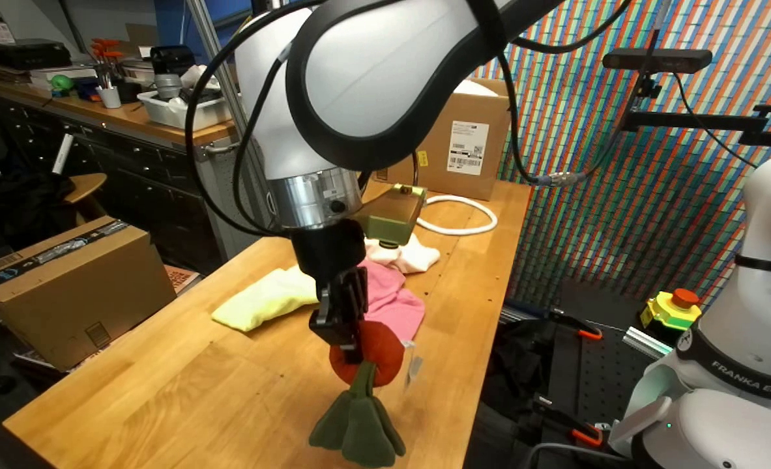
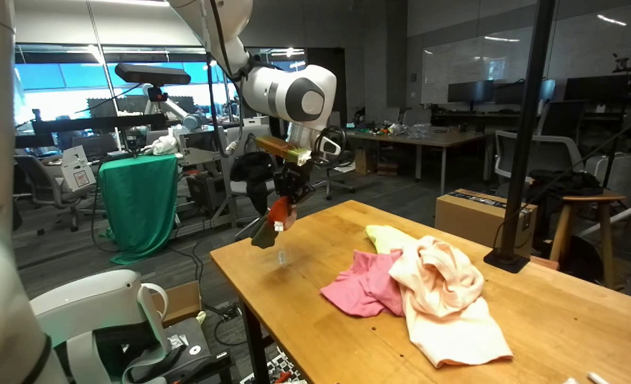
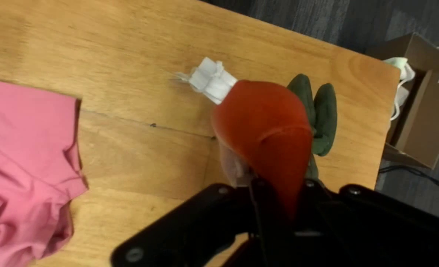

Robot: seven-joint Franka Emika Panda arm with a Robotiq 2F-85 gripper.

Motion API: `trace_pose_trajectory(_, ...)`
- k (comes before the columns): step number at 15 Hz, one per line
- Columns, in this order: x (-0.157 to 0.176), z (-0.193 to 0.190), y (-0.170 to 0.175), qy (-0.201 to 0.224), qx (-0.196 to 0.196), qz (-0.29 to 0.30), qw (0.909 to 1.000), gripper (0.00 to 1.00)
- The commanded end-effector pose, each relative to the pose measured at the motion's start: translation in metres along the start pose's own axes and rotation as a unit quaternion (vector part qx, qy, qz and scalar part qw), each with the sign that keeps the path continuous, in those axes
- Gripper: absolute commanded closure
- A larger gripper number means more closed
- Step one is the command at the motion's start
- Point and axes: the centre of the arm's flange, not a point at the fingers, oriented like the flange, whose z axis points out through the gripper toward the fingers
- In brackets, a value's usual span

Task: Spread the pile - put the white string on the right, the plush toy on the left and spread the cloths to the sides

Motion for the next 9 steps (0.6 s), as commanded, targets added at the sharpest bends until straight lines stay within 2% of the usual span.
trace_pose_trajectory(1,0.005,0.023,-0.004,-0.013,0.041,-0.022,0.9988,0.91)
trace_pose_trajectory(9,0.033,0.071,-0.007,-0.028,0.110,-0.012,0.9934,0.91)
